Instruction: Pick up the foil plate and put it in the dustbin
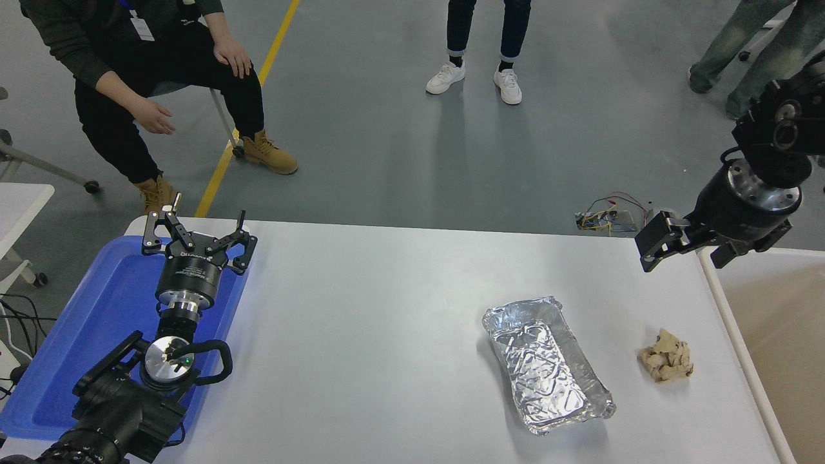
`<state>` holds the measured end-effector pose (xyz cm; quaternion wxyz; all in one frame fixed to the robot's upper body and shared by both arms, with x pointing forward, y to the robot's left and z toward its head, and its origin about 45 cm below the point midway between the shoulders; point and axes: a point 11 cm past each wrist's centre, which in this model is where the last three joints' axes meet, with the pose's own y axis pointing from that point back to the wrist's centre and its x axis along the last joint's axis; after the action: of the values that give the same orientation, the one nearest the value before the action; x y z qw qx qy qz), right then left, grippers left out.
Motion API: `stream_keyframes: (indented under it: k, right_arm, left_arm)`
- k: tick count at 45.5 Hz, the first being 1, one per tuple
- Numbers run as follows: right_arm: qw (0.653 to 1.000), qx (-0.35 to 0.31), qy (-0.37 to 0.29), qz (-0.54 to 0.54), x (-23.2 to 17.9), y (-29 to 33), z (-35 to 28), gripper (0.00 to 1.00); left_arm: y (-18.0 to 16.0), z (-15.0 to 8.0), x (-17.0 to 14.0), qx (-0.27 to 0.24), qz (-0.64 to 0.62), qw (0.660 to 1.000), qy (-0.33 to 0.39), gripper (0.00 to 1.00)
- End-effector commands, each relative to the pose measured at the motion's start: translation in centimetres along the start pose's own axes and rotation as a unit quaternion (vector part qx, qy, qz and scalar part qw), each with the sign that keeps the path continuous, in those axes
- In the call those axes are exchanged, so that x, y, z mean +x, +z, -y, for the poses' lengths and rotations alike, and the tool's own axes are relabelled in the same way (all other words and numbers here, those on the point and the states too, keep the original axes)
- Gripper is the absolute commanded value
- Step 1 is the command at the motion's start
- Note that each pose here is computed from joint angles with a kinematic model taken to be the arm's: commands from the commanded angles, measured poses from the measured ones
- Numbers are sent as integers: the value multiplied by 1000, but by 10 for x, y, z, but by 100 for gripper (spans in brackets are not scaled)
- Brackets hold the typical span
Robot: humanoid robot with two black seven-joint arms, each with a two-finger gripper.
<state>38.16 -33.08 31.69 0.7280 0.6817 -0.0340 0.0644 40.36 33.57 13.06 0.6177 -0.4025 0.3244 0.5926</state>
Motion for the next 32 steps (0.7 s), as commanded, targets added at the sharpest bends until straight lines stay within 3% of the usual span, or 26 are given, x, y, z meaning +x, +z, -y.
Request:
stream_keyframes:
  k: [1,32]
  right_arm:
    - [1000,-7,-1,-21,6,-14,4,100]
    - [999,22,40,17,39,-27,6,100]
  left_arm:
    - [0,0,0,0,0,1000,0,100]
    - [0,0,0,1,0,1000,0,100]
